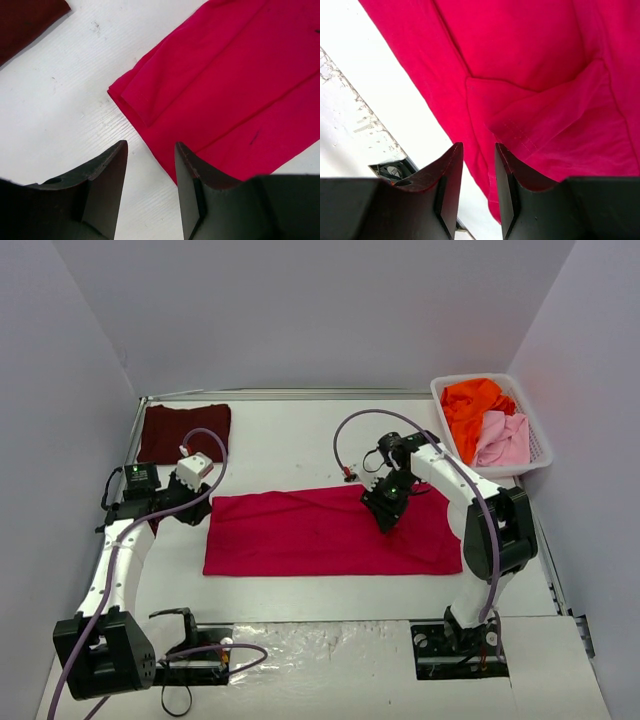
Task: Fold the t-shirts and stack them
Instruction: Fold the other side of the tshirt into a rectangle
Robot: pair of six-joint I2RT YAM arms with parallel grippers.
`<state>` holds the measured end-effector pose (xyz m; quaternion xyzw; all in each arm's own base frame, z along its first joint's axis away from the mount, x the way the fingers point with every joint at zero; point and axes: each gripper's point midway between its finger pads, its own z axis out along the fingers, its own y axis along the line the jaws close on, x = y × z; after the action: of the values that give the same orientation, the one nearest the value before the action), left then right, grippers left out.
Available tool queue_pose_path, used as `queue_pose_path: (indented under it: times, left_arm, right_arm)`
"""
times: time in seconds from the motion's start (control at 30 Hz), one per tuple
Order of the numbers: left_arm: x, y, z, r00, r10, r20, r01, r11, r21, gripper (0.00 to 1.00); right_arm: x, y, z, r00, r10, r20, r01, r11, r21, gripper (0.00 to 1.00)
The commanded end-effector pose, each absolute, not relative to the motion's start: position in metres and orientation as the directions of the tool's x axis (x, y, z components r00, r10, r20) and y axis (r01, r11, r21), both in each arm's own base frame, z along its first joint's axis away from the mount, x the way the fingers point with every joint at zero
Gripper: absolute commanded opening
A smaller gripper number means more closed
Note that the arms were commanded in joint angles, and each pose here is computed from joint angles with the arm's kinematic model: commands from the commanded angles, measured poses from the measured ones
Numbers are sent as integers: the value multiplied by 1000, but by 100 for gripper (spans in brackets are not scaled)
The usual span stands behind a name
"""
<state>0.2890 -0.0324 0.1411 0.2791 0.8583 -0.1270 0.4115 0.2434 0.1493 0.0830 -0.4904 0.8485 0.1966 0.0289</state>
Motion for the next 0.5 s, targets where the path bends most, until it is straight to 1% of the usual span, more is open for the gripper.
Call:
queue_pose_path:
  times: [0.0,0.03,0.13,0.17,0.2,0.33,0.47]
  left_arm:
    - [287,-34,154,-453,378,-807,594,803,43,41]
    - [286,-34,155,-452,377,-808,593,804,44,41]
    - [285,-34,154,-455,374,-808,591,805,40,41]
    - [285,-34,155,-456,371,-809,589,807,38,41]
    - [285,-33,156,-456,367,-811,589,808,35,41]
    - [285,-32,155,-459,358,-813,586,810,26,42]
    - [285,-31,155,-460,356,-813,585,811,24,42]
  right_arm:
    - [239,146,89,-543,-809,-226,-824,460,332,28]
    - [242,144,90,-549,-801,-239,-822,467,325,28]
    - [251,137,85,-567,-792,-229,-818,505,276,27]
    - [253,131,82,-570,-794,-211,-817,519,252,26]
    - [259,130,80,-577,-788,-214,-814,532,234,25]
    - [273,111,73,-626,-752,-209,-779,585,228,20]
    - [276,100,63,-646,-740,-186,-761,605,234,16]
